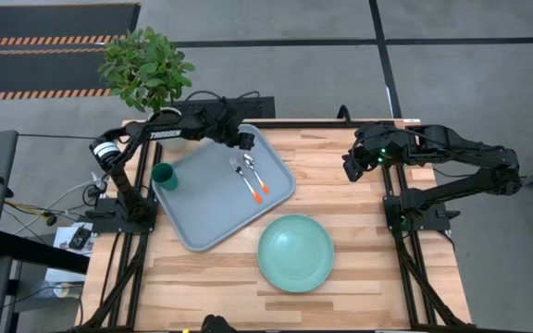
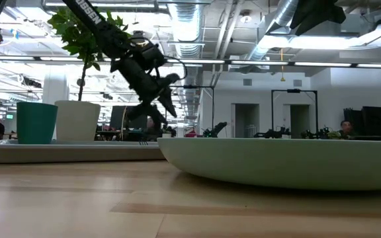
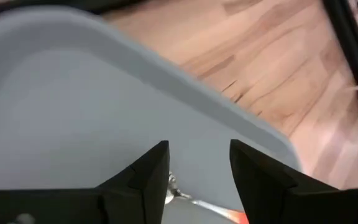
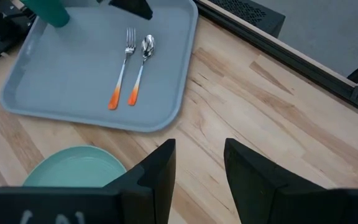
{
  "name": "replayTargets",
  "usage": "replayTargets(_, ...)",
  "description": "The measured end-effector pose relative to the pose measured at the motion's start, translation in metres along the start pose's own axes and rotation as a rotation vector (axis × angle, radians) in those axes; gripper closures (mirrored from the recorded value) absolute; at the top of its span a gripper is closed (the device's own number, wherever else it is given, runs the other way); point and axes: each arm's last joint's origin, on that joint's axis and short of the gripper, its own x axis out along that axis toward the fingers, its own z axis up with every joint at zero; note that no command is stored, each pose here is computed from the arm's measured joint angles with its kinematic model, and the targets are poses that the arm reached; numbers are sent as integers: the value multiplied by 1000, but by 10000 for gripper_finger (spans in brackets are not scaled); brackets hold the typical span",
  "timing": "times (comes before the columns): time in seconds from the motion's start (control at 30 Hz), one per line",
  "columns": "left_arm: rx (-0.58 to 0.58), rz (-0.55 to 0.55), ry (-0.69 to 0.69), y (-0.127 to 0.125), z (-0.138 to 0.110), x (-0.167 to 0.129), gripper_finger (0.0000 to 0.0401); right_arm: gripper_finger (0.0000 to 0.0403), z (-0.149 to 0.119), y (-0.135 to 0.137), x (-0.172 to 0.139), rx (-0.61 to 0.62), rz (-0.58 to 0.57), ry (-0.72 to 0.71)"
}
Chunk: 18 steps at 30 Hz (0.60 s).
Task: Pick and place plate/cup/fork/spoon on tray
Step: Put the green plate on the gray serving tray
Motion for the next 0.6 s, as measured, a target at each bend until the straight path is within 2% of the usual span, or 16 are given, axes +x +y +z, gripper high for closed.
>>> replayTargets(0.33,55,-41,-77,-30,16,-49,246,242,-12,-1,17,18,-27,55)
replayTargets(0.6,139,-129,-159,-76,-2,-96,246,242,-28,-3,38,40,-33,121)
